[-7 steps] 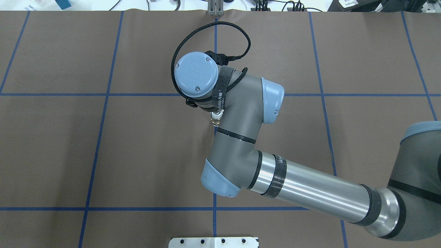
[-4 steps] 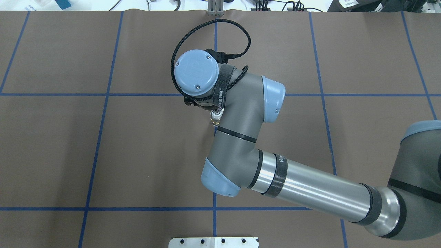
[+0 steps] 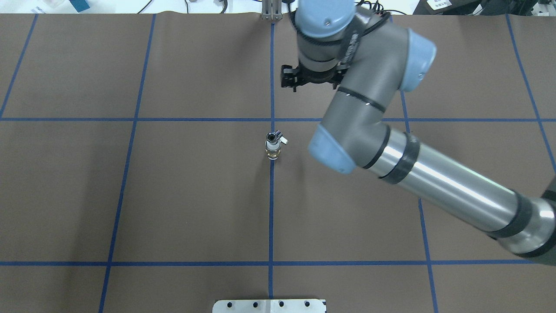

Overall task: Assemble PPR valve and pipe with both arms
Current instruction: 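Open the right gripper and lift it away from the valve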

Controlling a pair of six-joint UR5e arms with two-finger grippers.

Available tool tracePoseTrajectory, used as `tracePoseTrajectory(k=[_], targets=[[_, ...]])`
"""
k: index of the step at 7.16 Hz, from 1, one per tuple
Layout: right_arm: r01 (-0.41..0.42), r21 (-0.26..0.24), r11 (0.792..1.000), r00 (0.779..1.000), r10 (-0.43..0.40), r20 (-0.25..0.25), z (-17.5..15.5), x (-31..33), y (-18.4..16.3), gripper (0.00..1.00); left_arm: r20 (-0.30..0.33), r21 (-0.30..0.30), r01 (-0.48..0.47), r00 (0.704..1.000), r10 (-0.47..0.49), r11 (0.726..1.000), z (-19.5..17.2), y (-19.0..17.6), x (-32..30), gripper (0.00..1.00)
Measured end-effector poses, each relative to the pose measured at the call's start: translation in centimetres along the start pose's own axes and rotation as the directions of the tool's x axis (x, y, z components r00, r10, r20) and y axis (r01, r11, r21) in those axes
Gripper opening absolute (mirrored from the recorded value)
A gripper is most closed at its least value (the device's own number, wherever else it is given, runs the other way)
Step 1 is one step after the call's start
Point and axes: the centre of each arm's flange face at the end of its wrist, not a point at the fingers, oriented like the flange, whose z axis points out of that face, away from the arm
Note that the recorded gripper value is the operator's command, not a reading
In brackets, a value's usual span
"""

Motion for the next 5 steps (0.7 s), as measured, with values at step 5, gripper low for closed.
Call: tracePoseTrajectory(k=[5], targets=[[0.279,-0.082,0.957,0.960,-0.277,0.033,1.8,34.0,0.3,0.99,0.116,-0.002,0.079,0.990,-0.079,0.997,-1.2,-1.5,0.3,1.00]])
